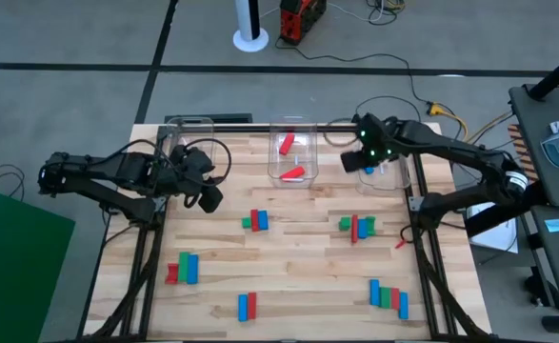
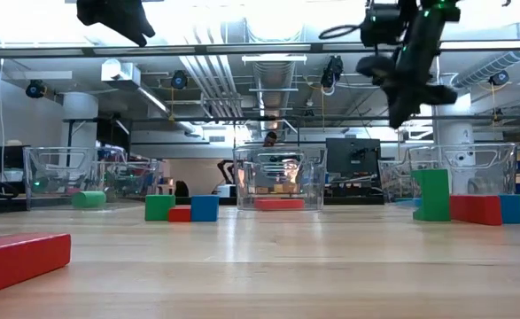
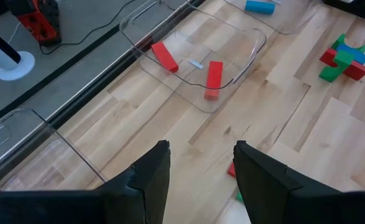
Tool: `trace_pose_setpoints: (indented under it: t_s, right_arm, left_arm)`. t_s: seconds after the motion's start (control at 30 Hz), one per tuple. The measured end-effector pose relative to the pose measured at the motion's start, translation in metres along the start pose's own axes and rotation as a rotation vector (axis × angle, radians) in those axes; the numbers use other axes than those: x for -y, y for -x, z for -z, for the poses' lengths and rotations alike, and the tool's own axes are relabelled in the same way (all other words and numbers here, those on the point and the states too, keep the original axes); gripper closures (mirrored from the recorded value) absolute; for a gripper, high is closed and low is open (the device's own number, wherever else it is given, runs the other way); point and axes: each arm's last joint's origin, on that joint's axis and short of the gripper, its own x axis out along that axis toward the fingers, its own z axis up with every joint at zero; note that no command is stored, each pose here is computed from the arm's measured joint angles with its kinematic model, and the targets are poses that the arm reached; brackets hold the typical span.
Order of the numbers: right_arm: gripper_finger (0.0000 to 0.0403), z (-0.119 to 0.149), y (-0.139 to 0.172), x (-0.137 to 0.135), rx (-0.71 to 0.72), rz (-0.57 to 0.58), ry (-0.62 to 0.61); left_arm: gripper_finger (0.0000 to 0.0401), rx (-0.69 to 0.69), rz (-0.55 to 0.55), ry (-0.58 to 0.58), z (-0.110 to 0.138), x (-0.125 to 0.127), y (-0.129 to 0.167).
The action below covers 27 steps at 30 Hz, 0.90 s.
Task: Sort blocks
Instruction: Adjust the right transparent bin
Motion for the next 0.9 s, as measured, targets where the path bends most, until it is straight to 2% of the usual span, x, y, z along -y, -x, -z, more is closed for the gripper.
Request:
trace_pose_setpoints:
  t_s: [0.2, 0.4, 0.8, 0.9]
  right_arm:
    - [0.0391, 0.035, 0.012, -0.009, -0.219, 0.119, 0.059]
    - [0.039, 0.054, 0.01, -0.006, -0.352, 0.193, 0.051]
    - [0.039, 0.074, -0.026, 0.022, -0.398, 0.424, -0.009]
    - [0.039, 0.075, -0.028, 0.025, -0.368, 0.471, -0.018]
  left_arm:
    - [0.0246, 0.0, 0.0, -0.004, 0.0, 0.0, 0.0]
    - [0.0246, 0.0, -0.001, -0.003, 0.0, 0.0, 0.0]
    - [0.0246, 0.0, -0.002, -0.004, 0.0, 0.0, 0.0]
    - [0.0246, 0.005, -0.008, -0.011, 0.0, 0.0, 0.0]
